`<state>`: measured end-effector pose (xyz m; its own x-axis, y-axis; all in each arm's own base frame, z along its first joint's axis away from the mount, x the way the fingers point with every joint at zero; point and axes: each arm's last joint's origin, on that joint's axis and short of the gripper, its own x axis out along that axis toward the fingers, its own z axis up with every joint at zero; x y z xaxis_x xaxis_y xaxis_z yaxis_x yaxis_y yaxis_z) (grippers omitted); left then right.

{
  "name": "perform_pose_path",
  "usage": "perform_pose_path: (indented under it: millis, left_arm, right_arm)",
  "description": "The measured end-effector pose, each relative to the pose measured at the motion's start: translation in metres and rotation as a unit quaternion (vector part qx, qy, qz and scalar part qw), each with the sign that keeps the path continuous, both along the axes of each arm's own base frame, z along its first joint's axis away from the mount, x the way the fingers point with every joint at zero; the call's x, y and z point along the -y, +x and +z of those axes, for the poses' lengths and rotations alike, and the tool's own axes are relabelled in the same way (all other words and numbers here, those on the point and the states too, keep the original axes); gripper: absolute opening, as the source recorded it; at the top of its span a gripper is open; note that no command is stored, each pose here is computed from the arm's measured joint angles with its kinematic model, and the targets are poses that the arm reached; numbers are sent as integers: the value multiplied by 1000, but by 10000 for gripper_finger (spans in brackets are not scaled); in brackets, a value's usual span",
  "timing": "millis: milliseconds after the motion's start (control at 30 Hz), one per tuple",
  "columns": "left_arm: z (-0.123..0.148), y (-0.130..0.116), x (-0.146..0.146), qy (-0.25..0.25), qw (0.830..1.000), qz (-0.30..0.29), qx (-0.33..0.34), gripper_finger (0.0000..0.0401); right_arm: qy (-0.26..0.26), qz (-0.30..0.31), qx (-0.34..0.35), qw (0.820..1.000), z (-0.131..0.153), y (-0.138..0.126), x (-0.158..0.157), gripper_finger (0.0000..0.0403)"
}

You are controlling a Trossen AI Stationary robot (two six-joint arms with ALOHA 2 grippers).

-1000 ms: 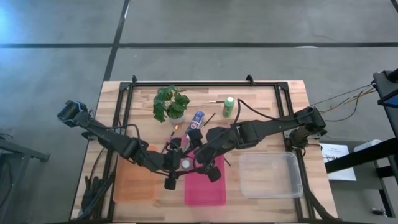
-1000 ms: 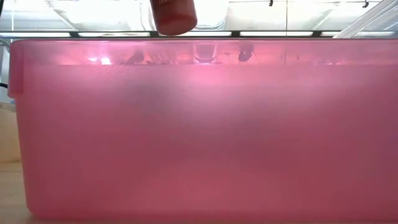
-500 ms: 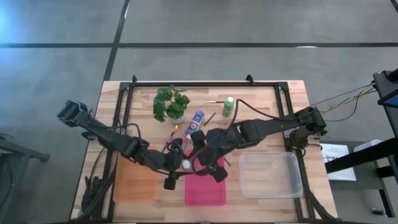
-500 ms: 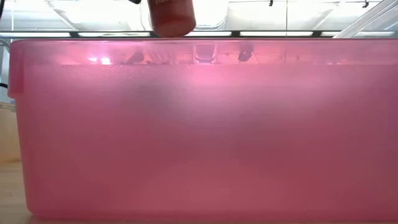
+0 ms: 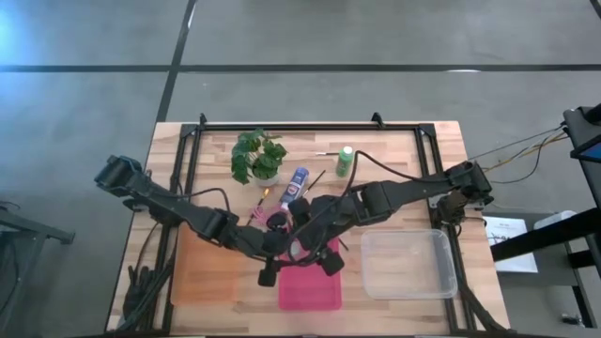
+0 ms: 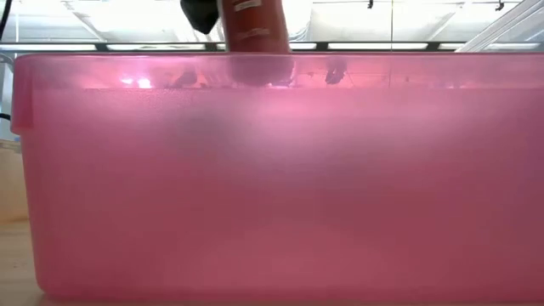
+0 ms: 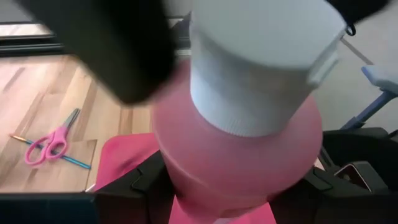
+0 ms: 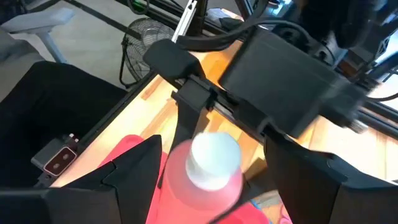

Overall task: Pick & Place Paint Supplies
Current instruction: Put the pink paint bottle into the transparent bin

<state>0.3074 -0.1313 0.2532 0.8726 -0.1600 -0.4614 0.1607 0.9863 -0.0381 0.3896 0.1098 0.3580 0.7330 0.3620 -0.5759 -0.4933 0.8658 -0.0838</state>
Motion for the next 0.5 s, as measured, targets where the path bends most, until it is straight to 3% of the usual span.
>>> perform_pose_path:
  millis: [500]
  left_arm:
    - [3, 7, -3, -8, 1000, -19, 18, 211]
  right_arm:
    - [8, -5, -19, 1000, -2, -2, 0, 276]
